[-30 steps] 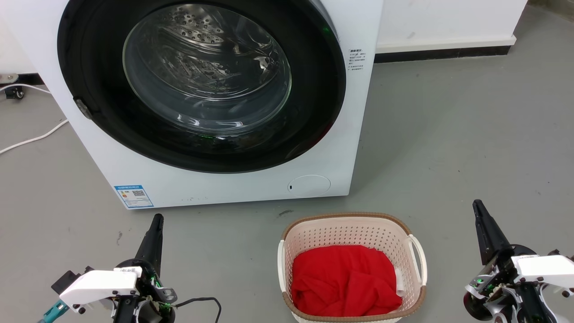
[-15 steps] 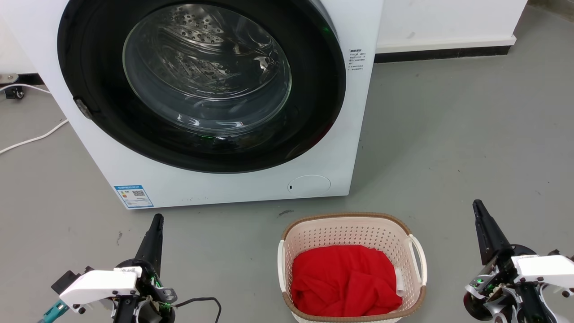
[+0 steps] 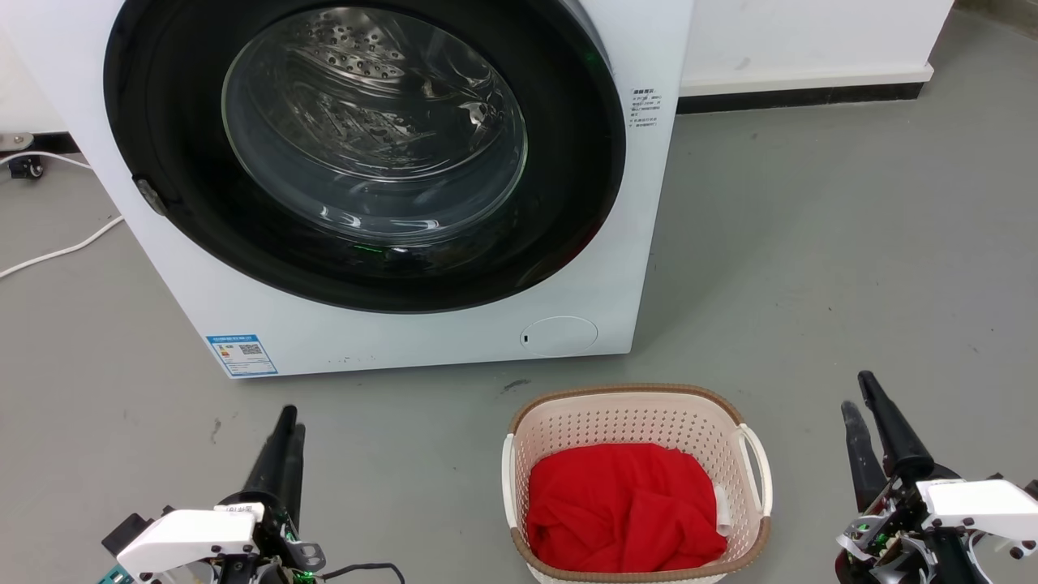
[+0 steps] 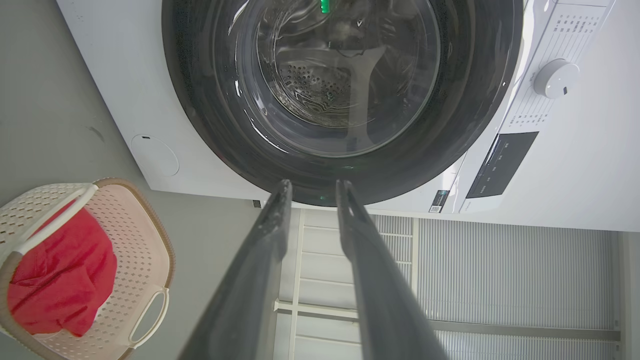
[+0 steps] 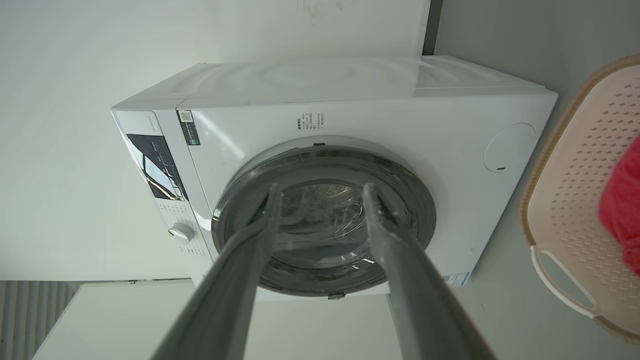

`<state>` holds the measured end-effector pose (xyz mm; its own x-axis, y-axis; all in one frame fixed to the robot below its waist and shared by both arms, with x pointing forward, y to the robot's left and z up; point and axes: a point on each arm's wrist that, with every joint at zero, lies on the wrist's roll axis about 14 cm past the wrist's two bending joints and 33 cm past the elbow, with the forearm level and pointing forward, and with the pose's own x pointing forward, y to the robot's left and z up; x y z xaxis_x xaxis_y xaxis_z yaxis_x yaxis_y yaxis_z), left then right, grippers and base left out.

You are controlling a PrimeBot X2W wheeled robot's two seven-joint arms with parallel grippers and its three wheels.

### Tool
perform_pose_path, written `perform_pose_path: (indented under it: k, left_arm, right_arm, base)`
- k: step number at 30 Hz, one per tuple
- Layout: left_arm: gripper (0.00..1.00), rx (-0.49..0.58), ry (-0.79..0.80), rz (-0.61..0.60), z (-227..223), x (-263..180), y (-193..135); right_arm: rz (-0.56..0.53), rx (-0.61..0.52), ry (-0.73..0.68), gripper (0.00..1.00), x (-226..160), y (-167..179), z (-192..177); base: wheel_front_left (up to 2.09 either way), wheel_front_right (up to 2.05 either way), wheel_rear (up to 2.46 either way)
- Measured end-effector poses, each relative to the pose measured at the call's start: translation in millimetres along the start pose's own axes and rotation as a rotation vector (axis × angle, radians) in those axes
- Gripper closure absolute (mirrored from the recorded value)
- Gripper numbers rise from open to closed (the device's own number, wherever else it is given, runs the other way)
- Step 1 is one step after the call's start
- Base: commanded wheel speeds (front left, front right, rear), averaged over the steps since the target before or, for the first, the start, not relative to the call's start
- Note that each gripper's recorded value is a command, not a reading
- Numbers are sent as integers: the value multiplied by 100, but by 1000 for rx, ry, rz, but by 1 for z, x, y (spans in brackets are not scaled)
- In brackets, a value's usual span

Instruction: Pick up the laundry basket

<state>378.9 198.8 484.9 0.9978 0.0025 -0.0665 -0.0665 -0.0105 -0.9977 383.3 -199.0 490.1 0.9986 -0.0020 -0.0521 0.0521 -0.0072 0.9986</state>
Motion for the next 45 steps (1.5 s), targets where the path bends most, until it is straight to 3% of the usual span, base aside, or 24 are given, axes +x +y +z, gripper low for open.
perform_pose_path:
  k: [7, 17, 28, 45]
  left_arm:
    - [0, 76, -27, -4, 4, 0, -3]
    - [0, 317, -56, -19, 7, 2, -16]
    - [0, 521, -66, -29, 2, 1, -23]
    - [0, 779, -89, -48, -3, -1, -29]
  right_arm:
    - [0, -71, -22, 0, 0, 1, 2]
    - [41, -367, -22, 0, 0, 17, -3]
    - [78, -619, -13, 0, -2, 26, -13]
    - [119, -881, -45, 0, -7, 34, -14]
  base:
    - [0, 0, 0]
    - [0, 0, 0]
    - [0, 0, 0]
    - [0, 0, 0]
